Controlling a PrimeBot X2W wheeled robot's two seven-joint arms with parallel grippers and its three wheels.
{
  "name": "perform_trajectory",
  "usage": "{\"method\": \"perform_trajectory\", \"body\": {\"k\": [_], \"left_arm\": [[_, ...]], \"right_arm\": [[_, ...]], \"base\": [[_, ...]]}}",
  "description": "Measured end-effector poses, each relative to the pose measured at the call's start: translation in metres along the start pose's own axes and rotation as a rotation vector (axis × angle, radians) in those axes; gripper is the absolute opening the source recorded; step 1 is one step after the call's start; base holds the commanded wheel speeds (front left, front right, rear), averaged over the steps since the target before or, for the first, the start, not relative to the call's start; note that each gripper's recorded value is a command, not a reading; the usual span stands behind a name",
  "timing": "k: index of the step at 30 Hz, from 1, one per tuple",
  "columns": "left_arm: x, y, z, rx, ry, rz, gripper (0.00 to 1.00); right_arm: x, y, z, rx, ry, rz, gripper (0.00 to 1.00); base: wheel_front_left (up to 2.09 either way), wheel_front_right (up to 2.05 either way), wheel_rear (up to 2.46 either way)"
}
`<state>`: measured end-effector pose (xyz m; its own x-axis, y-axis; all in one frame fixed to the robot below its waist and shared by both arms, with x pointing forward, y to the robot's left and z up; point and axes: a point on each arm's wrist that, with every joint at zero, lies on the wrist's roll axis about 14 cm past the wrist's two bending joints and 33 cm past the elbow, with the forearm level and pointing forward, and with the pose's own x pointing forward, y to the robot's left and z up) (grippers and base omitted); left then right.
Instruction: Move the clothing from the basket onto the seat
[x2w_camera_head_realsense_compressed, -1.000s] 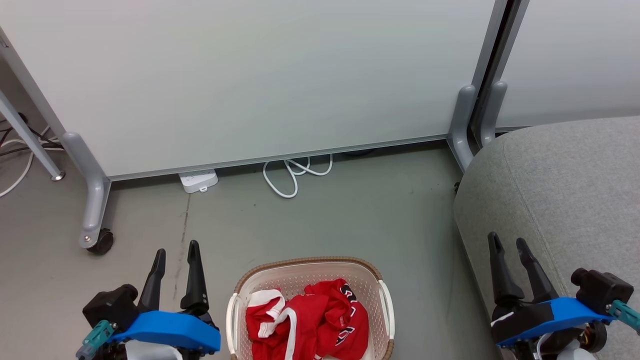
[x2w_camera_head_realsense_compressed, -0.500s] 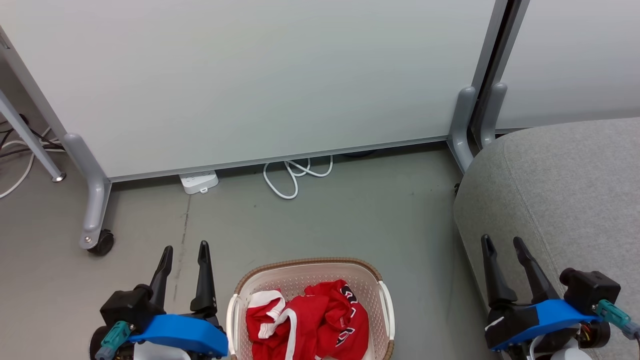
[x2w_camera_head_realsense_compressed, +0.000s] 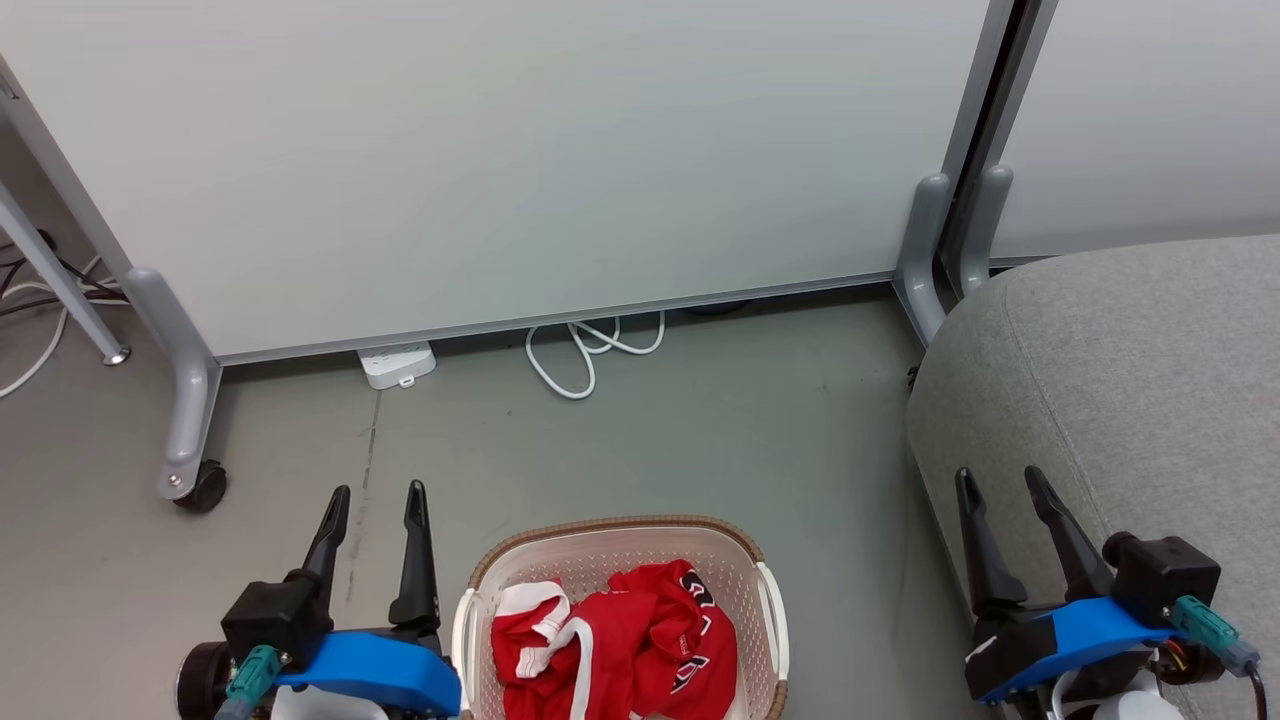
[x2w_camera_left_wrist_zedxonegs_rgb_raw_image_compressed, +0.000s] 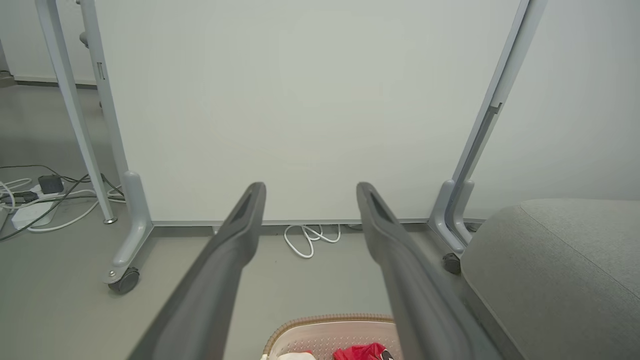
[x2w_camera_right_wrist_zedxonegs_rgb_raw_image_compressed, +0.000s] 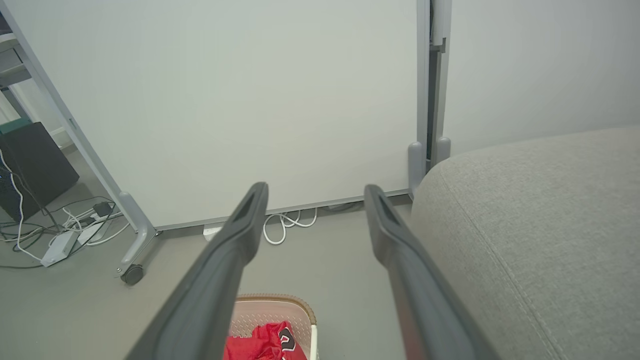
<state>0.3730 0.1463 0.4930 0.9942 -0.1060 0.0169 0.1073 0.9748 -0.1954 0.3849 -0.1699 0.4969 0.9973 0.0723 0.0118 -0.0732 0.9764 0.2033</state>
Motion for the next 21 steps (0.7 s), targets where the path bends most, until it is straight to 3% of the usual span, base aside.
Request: {"method": "perform_trajectory", "body": {"k": [21], "left_arm": [[0.0019, -0.0087, -0.0003, 0.15, -0.02, -0.043, 1.0]], "right_arm": [[0.0019, 0.0038, -0.0008, -0.153, -0.006, 0.032, 1.0]], "base": [[0.0, 0.0, 0.0]]}}
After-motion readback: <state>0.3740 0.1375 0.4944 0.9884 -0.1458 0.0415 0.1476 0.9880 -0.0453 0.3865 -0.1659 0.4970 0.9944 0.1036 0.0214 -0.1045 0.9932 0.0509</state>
